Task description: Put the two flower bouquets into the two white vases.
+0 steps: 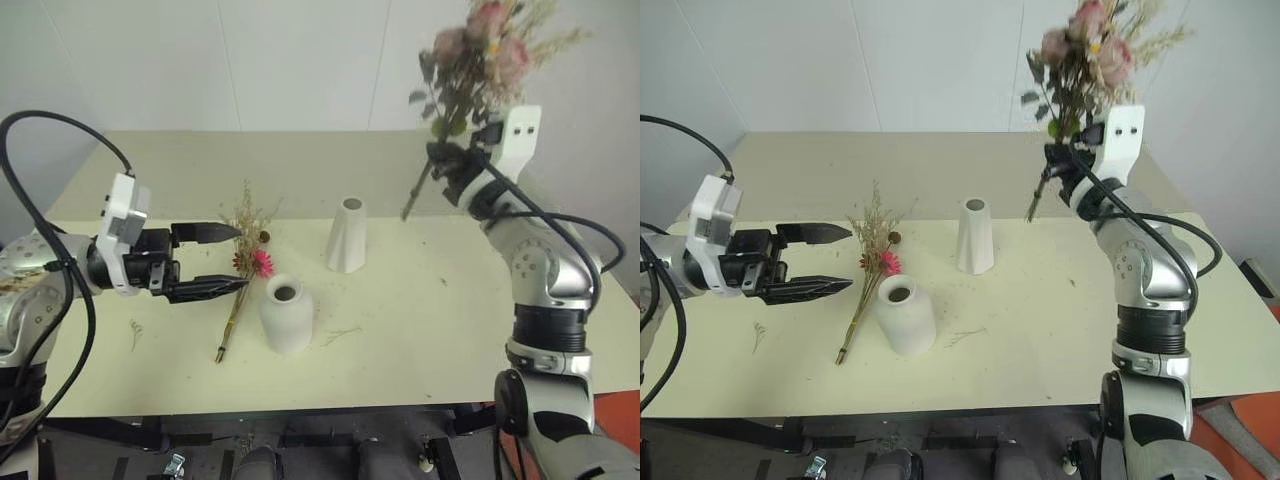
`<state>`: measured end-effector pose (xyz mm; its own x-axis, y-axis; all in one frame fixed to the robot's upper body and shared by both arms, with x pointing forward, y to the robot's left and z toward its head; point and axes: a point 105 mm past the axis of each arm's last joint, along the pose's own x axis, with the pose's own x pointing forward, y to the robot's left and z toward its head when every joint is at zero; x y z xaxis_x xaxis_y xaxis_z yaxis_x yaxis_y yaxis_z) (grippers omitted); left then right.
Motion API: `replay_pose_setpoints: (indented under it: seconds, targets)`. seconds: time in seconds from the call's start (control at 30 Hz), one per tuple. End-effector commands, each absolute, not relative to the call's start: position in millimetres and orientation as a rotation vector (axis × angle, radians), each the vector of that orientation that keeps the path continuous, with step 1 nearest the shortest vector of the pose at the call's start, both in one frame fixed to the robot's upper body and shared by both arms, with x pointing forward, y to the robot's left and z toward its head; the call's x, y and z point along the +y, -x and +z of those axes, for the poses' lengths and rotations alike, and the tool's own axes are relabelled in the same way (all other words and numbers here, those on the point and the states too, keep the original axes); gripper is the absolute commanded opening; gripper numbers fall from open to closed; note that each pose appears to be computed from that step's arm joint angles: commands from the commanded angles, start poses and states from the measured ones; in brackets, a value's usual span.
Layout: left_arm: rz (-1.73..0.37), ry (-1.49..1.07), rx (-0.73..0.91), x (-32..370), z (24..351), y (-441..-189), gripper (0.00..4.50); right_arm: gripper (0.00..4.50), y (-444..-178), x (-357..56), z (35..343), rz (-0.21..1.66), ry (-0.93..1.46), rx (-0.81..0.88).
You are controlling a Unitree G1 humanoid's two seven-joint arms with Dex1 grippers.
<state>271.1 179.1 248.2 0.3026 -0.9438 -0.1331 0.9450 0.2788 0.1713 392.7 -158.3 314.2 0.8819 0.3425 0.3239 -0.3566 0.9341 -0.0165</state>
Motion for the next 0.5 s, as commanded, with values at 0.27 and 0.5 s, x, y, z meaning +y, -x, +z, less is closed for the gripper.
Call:
replay_pose_setpoints:
  seconds: [0.27, 0.5]
  targets:
    - [-1.218, -0.259, 0.02, 180, 258, -274, 4.5, 0.22, -360, -113, 375, 0.566, -0.06, -0.589]
    - [-1.215, -0.261, 0.024, 181, 258, -273, 4.5, 0.22, -358, -100, 364, 0.645, -0.054, -0.541]
